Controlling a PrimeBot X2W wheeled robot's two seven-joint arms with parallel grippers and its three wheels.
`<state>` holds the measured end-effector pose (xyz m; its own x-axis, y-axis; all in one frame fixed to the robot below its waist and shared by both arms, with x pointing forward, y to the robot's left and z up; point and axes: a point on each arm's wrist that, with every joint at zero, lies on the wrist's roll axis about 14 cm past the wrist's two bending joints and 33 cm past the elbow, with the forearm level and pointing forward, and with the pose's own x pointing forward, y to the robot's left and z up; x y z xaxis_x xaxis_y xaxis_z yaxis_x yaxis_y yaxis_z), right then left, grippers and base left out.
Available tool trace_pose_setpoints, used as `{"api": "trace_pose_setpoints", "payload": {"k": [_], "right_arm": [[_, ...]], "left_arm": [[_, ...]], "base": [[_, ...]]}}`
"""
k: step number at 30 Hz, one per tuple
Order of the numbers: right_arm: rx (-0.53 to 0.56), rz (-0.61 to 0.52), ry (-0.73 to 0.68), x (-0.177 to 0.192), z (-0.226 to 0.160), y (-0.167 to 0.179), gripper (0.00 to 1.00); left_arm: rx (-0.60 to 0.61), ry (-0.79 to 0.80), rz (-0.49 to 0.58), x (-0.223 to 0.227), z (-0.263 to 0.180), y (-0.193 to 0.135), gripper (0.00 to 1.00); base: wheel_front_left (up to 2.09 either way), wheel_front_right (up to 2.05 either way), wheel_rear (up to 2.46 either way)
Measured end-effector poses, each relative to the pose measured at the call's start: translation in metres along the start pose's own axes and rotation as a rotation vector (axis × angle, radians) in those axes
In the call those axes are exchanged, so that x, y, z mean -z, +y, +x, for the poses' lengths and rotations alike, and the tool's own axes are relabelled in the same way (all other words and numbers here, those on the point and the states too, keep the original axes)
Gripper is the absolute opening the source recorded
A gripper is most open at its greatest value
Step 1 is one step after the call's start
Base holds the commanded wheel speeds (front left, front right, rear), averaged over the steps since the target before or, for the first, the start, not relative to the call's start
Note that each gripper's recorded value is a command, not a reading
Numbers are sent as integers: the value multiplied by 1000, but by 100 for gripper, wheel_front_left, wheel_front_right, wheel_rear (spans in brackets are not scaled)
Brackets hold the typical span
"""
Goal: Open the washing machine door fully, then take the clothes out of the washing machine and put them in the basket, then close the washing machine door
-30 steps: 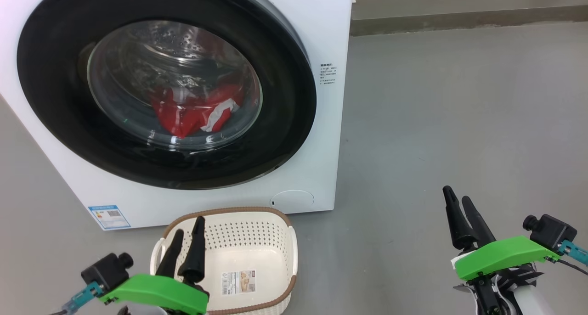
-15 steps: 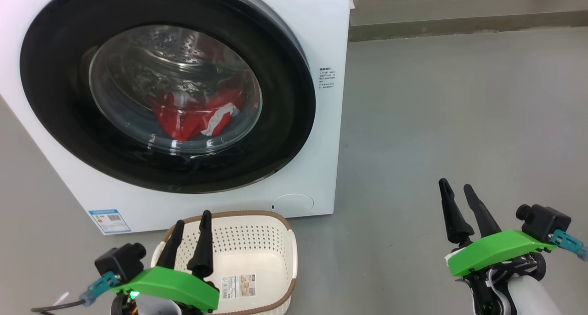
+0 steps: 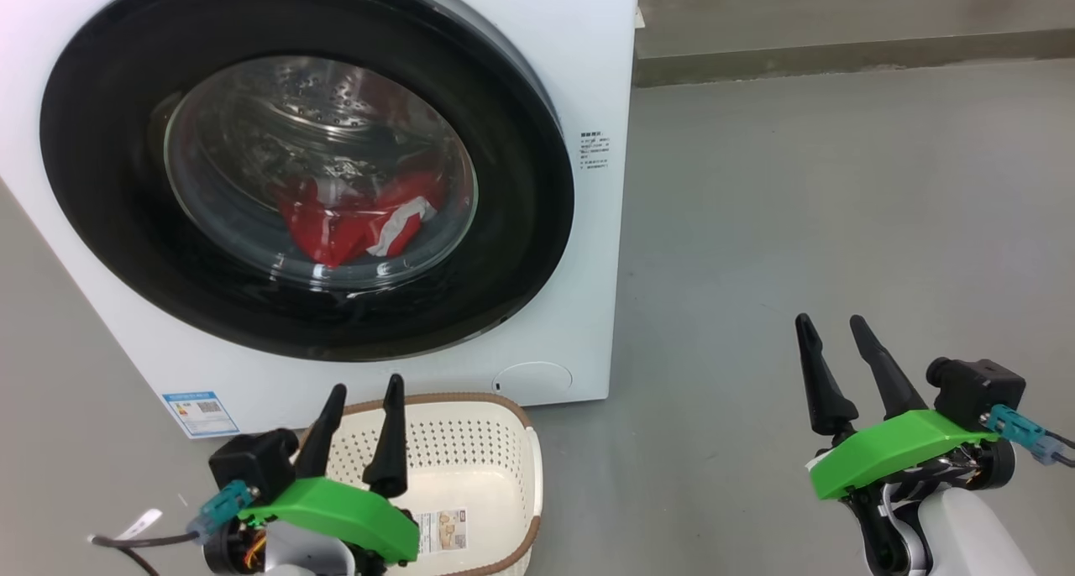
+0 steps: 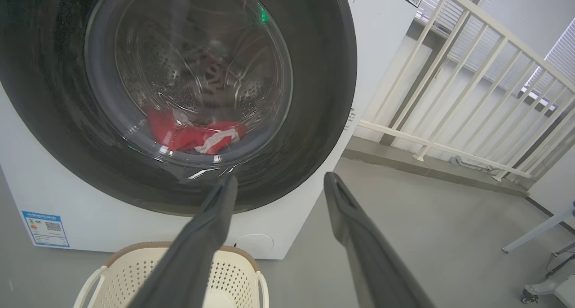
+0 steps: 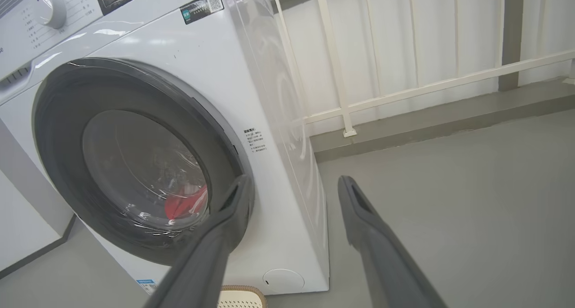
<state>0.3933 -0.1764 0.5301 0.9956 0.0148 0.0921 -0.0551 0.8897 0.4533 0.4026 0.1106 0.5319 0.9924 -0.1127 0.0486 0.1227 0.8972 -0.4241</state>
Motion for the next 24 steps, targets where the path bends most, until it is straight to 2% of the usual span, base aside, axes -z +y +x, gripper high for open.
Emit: {"api": "trace_pose_setpoints", "payload": {"k": [24], "right_arm": [[-91,-277,-87,-25,9,21,100]], "left_arm": [[25,-73,309,-12,7,-13,100]], "base": [[0,0,0]]}}
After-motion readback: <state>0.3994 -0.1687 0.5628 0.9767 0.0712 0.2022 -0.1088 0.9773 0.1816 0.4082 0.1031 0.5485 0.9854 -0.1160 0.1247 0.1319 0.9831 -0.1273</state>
